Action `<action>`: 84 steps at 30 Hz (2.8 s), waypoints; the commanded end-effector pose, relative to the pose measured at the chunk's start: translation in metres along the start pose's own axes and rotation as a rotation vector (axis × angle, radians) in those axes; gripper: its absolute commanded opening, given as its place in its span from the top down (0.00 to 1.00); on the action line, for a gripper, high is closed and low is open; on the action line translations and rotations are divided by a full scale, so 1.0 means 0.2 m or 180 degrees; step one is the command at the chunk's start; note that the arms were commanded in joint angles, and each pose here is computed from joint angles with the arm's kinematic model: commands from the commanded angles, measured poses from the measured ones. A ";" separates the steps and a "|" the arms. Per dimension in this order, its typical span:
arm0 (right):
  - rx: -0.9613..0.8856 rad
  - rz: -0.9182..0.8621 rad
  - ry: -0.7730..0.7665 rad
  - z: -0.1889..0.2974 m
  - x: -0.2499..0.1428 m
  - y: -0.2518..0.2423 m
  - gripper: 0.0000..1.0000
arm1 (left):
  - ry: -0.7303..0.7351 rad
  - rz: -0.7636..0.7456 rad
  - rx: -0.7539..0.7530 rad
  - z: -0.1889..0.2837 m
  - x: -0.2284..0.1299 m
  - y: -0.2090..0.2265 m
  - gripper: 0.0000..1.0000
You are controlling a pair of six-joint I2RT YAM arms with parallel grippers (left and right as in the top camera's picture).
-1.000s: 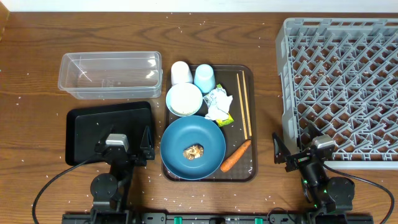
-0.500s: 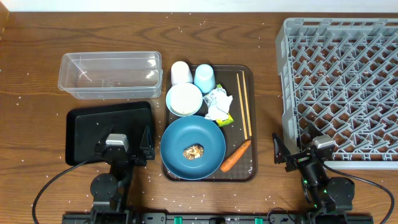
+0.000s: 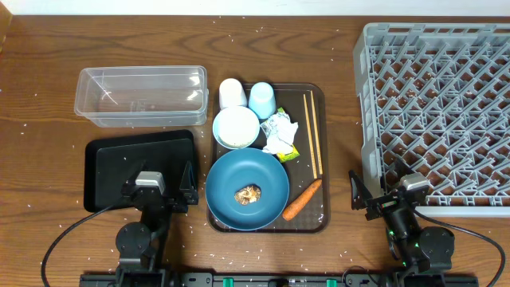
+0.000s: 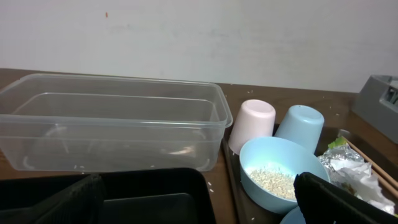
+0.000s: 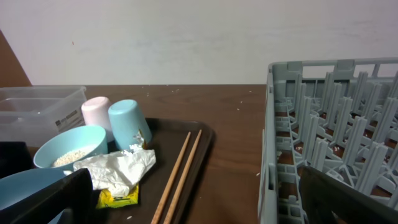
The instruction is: Sort waste into correct bins and load items into the dishwasher rack
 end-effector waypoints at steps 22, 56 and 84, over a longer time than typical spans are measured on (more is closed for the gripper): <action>0.0009 0.0024 0.0009 0.00 -0.01 0.01 0.01 | 0.0115 0.0544 -0.0965 0.06 0.08 -0.25 0.02; 0.0009 0.0025 0.0008 0.00 0.00 0.01 0.01 | 0.3091 0.0556 0.0036 -0.47 0.17 -0.77 0.02; 0.0009 0.0025 0.0008 0.00 0.00 0.01 0.01 | 0.4001 0.0658 0.0410 -0.25 -0.31 -1.09 0.02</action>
Point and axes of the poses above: each gripper's point midway between its finger pads, its own z axis back along the fingers, its own y axis along the line the jaws close on, x = y × z, the point moved 3 cm from there along z, back along the fingers, and after that the axes turned 12 degrees about z, right-handed, at the moved point
